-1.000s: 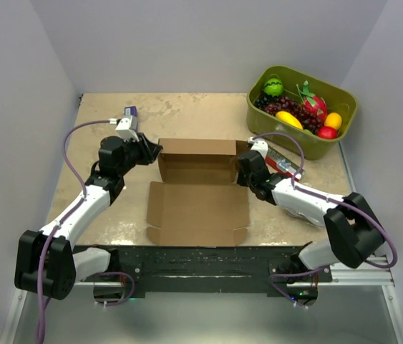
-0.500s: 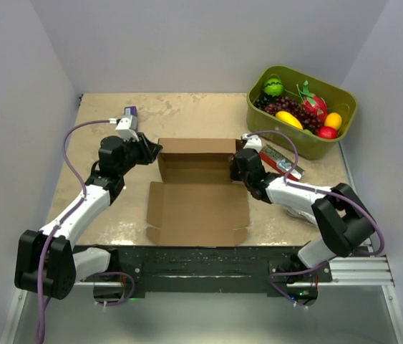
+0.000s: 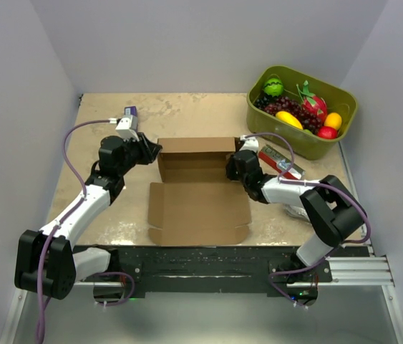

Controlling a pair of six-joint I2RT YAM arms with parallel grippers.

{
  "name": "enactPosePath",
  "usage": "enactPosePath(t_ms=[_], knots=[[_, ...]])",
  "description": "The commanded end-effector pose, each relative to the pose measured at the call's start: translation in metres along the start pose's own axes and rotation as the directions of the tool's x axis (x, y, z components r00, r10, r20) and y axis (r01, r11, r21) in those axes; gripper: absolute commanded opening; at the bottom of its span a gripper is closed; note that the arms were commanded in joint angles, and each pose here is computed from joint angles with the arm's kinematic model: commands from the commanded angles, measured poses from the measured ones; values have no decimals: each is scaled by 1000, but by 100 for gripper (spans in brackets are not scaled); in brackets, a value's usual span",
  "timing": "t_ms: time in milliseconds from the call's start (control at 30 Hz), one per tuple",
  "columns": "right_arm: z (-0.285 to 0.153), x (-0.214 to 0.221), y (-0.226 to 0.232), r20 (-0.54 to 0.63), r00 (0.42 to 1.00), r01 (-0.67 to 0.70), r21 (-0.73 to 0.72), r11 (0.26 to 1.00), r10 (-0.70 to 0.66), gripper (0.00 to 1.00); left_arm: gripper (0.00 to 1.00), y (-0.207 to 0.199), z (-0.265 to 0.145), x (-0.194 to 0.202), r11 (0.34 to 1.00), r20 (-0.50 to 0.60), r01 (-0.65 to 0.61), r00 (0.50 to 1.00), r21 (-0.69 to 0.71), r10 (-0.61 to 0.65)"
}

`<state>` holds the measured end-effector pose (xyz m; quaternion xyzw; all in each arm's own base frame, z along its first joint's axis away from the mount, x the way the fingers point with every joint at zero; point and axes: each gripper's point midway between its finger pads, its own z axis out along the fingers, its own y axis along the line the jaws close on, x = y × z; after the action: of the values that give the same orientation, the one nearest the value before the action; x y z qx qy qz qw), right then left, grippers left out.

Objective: Fold the paper box

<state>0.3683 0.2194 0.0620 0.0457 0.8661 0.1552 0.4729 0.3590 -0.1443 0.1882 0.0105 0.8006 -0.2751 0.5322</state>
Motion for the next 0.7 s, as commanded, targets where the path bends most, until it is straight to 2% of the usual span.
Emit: enactPosePath(t_ms=[0, 167, 333, 433, 500, 667], knots=[[-1, 32, 3, -94, 995, -20, -36, 999, 17, 18, 30, 29, -14, 85, 995, -292, 9, 956, -104, -40], [-1, 39, 8, -109, 994, -27, -55, 998, 21, 17, 30, 29, -14, 86, 994, -295, 6, 955, -105, -37], [-9, 41, 14, -109, 993, -60, -93, 994, 50, 24, 30, 29, -14, 87, 995, -297, 5, 954, -104, -36], [-15, 38, 16, -103, 992, -86, -102, 991, 75, 32, 30, 29, -14, 87, 995, -298, 2, 954, -103, -33], [-21, 26, 12, -76, 993, -94, -74, 993, 89, 40, 30, 28, -14, 87, 995, -299, 2, 954, -104, -33], [-39, 6, -11, -18, 996, -83, 43, 996, 83, 50, 30, 28, -14, 85, 995, -295, -2, 955, -103, -29]])
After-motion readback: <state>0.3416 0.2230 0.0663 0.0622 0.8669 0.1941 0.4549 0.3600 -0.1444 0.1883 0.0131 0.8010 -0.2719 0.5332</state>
